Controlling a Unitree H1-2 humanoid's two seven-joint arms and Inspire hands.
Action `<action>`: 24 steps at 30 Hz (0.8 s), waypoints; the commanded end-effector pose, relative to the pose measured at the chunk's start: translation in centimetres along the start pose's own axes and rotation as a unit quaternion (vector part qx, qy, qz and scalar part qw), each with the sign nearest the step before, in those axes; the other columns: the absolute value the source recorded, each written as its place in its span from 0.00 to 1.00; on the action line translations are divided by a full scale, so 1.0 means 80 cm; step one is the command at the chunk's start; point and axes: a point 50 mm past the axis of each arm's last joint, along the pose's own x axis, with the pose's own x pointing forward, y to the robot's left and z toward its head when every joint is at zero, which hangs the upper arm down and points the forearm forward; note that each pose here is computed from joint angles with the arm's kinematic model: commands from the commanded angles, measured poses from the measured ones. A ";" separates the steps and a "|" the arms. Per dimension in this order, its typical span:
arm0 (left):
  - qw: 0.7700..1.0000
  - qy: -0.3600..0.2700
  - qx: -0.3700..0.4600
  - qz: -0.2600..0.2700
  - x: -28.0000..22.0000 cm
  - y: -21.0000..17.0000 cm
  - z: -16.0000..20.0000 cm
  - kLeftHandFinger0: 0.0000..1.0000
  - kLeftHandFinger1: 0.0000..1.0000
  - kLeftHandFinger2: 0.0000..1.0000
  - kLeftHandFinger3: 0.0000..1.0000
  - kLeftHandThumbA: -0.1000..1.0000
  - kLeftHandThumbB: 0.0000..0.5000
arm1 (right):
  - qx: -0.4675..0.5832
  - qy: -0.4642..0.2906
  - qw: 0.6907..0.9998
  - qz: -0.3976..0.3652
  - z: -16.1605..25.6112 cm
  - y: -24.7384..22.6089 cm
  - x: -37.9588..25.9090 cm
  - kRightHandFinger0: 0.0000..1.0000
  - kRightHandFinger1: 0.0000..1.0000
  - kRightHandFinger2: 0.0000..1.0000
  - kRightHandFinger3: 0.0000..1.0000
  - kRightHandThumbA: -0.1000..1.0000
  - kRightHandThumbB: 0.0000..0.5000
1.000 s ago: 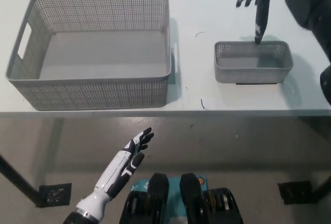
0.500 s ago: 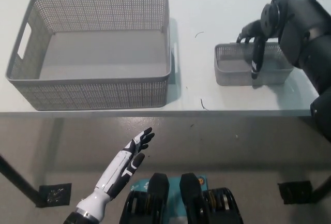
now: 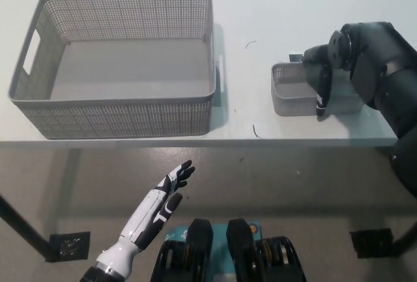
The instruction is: Use the right hand to pick up a small rectangular container and put it into a bigger container on the left side
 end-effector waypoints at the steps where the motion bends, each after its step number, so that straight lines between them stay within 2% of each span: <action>1: 0.999 -0.036 0.009 -0.005 0.008 0.005 0.011 1.00 1.00 1.00 1.00 1.00 0.80 | 0.011 0.010 0.996 -0.092 -0.010 0.009 0.010 1.00 1.00 1.00 1.00 0.72 0.67; 2: 0.999 -0.035 0.009 -0.004 0.007 0.005 0.011 1.00 1.00 1.00 1.00 1.00 0.80 | 0.021 0.006 0.990 -0.138 -0.011 0.009 0.011 0.95 1.00 1.00 1.00 0.58 0.66; 3: 0.999 -0.034 0.007 -0.004 0.007 0.006 0.011 1.00 1.00 1.00 1.00 1.00 0.81 | 0.004 -0.002 0.985 -0.175 -0.012 0.008 0.012 0.67 0.78 0.86 0.94 0.24 0.44; 4: 0.999 -0.034 0.007 -0.004 0.007 0.006 0.011 1.00 1.00 1.00 1.00 1.00 0.81 | -0.006 -0.007 0.980 -0.200 -0.012 0.007 0.011 0.40 0.52 0.64 0.89 0.06 0.39; 5: 0.999 -0.034 0.008 -0.003 0.007 0.006 0.011 1.00 1.00 1.00 1.00 1.00 0.81 | -0.014 -0.019 0.970 -0.241 -0.014 0.002 0.008 0.30 0.42 0.53 0.79 0.01 0.37; 6: 0.999 -0.034 0.009 -0.003 0.007 0.006 0.011 1.00 1.00 1.00 1.00 1.00 0.81 | -0.008 -0.027 0.966 -0.258 -0.015 -0.004 0.005 0.29 0.40 0.46 0.57 0.00 0.36; 7: 0.999 -0.034 0.010 -0.003 0.007 0.006 0.012 1.00 1.00 1.00 1.00 1.00 0.80 | 0.002 -0.033 0.961 -0.274 -0.017 -0.011 0.001 0.26 0.33 0.37 0.44 0.00 0.36; 8: 0.999 -0.035 0.011 -0.003 0.007 0.007 0.012 1.00 1.00 1.00 1.00 1.00 0.79 | 0.003 -0.037 0.957 -0.288 -0.017 -0.017 -0.003 0.25 0.34 0.34 0.34 0.00 0.36; 9: 0.999 -0.035 0.011 -0.001 0.005 0.005 0.011 1.00 1.00 1.00 1.00 1.00 0.79 | 0.006 -0.046 0.951 -0.307 -0.017 -0.027 -0.008 0.26 0.34 0.37 0.51 0.00 0.35; 10: 0.999 -0.034 0.011 -0.001 0.004 0.005 0.011 1.00 1.00 1.00 1.00 1.00 0.79 | 0.011 -0.052 0.947 -0.318 -0.017 -0.033 -0.012 0.26 0.34 0.38 0.57 0.00 0.35; 11: 0.999 -0.034 0.011 0.000 0.005 0.006 0.011 1.00 1.00 1.00 1.00 1.00 0.79 | 0.012 -0.067 0.934 -0.350 -0.020 -0.049 -0.023 0.11 0.18 0.26 0.42 0.00 0.37; 12: 0.999 -0.034 0.010 0.001 0.005 0.006 0.011 1.00 1.00 1.00 1.00 1.00 0.79 | 0.018 -0.078 0.926 -0.369 -0.023 -0.056 -0.029 0.03 0.13 0.28 0.41 0.00 0.37; 13: 0.999 -0.034 0.011 0.001 0.006 0.006 0.011 1.00 1.00 1.00 1.00 1.00 0.79 | 0.018 -0.082 0.920 -0.382 -0.025 -0.066 -0.036 0.01 0.11 0.30 0.39 0.00 0.35; 14: 0.999 -0.034 0.012 0.001 0.006 0.006 0.011 1.00 1.00 1.00 1.00 1.00 0.79 | 0.023 -0.083 0.916 -0.393 -0.025 -0.079 -0.044 0.00 0.16 0.48 0.40 0.00 0.36; 15: 0.999 -0.034 0.012 0.000 0.006 0.007 0.012 1.00 1.00 1.00 1.00 1.00 0.79 | 0.029 -0.083 0.912 -0.400 -0.024 -0.090 -0.051 0.00 0.25 0.61 0.42 0.00 0.33; 16: 0.999 -0.033 0.012 -0.001 0.006 0.007 0.012 1.00 1.00 1.00 1.00 1.00 0.78 | 0.040 -0.091 0.904 -0.415 -0.024 -0.110 -0.067 0.02 0.37 0.78 0.48 0.00 0.30; 17: 0.999 -0.033 0.012 -0.001 0.006 0.007 0.012 1.00 1.00 1.00 1.00 1.00 0.77 | 0.046 -0.096 0.900 -0.423 -0.024 -0.124 -0.077 0.03 0.44 0.88 0.60 0.00 0.28; 18: 0.999 -0.034 0.013 0.000 0.006 0.008 0.013 1.00 1.00 1.00 1.00 1.00 0.76 | 0.048 -0.098 0.896 -0.430 -0.022 -0.135 -0.086 0.07 0.49 0.93 0.67 0.00 0.29; 19: 0.999 -0.037 0.012 0.000 0.006 0.010 0.014 1.00 1.00 1.00 1.00 1.00 0.73 | 0.047 -0.109 0.883 -0.455 -0.021 -0.164 -0.111 0.09 0.57 0.96 0.81 0.00 0.28; 20: 0.999 -0.037 0.010 -0.001 0.006 0.010 0.014 1.00 1.00 1.00 1.00 1.00 0.74 | 0.042 -0.115 0.871 -0.476 -0.020 -0.185 -0.132 0.12 0.62 0.97 0.89 0.00 0.32; 21: 0.999 -0.037 0.009 -0.001 0.006 0.010 0.014 1.00 1.00 1.00 1.00 1.00 0.74 | 0.041 -0.116 0.868 -0.481 -0.020 -0.189 -0.136 0.12 0.63 0.97 0.90 0.00 0.32; 22: 0.999 -0.035 0.009 -0.001 0.005 0.010 0.013 1.00 1.00 1.00 1.00 1.00 0.74 | 0.040 -0.123 0.858 -0.498 -0.017 -0.206 -0.154 0.12 0.62 0.97 0.97 0.00 0.31; 24: 0.999 -0.035 0.011 -0.001 0.004 0.010 0.013 1.00 1.00 1.00 1.00 1.00 0.72 | 0.046 -0.141 0.840 -0.523 -0.012 -0.240 -0.193 0.12 0.58 0.91 0.96 0.00 0.35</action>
